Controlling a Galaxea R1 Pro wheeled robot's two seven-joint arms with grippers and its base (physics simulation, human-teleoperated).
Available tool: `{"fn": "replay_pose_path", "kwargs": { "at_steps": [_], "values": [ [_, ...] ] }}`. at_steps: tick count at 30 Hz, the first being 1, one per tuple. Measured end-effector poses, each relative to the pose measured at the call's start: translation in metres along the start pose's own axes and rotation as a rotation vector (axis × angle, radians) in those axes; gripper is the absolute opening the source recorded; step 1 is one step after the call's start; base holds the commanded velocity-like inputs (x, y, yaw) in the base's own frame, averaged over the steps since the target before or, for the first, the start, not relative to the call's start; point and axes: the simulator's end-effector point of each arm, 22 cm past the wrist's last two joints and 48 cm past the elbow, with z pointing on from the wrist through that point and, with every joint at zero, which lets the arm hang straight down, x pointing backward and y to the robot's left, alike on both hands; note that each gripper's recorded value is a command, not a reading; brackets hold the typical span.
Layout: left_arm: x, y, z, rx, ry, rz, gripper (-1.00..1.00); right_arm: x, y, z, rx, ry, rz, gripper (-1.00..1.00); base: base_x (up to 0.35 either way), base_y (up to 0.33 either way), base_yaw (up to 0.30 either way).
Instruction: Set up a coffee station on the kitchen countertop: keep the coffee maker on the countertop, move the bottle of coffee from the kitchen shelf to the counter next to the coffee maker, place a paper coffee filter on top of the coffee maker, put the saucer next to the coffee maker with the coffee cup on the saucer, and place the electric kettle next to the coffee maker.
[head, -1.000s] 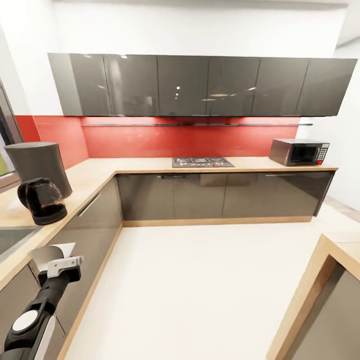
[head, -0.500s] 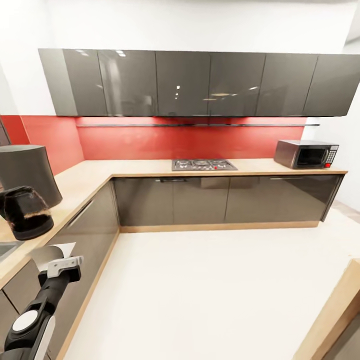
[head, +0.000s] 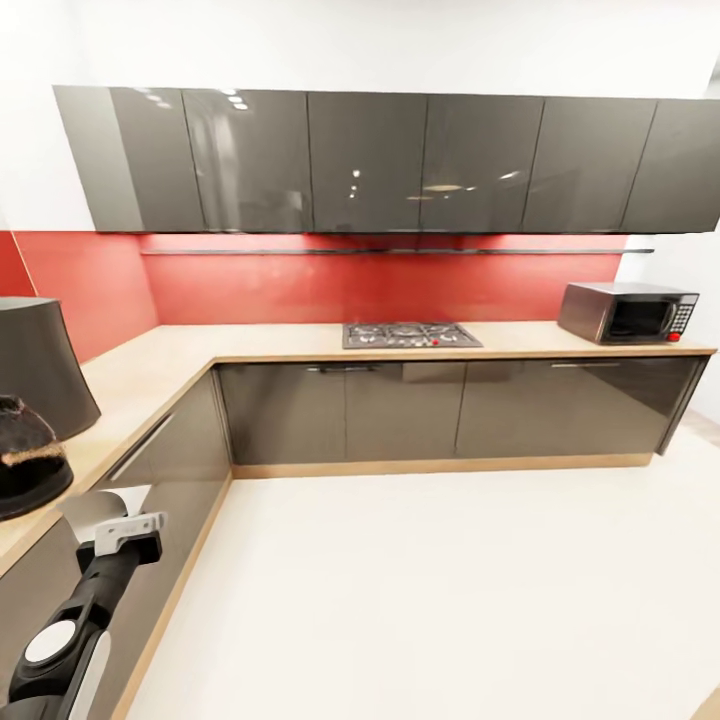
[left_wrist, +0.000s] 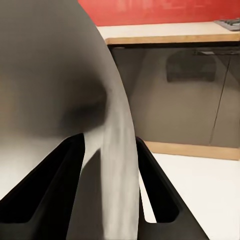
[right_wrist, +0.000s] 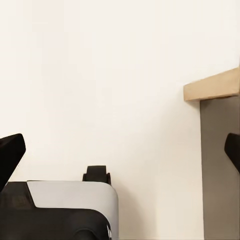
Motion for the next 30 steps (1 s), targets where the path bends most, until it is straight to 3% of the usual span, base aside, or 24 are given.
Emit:
{"fn": "replay_pose_path", "kwargs": {
  "at_steps": [30],
  "values": [
    [0.0003,-0.0007,0.0,0.001,0.002,0.0,-1.0,0.0,0.0,0.0,0.0,0.0,0.0,1.0,0.327,0.0,0.0]
  ]
}}
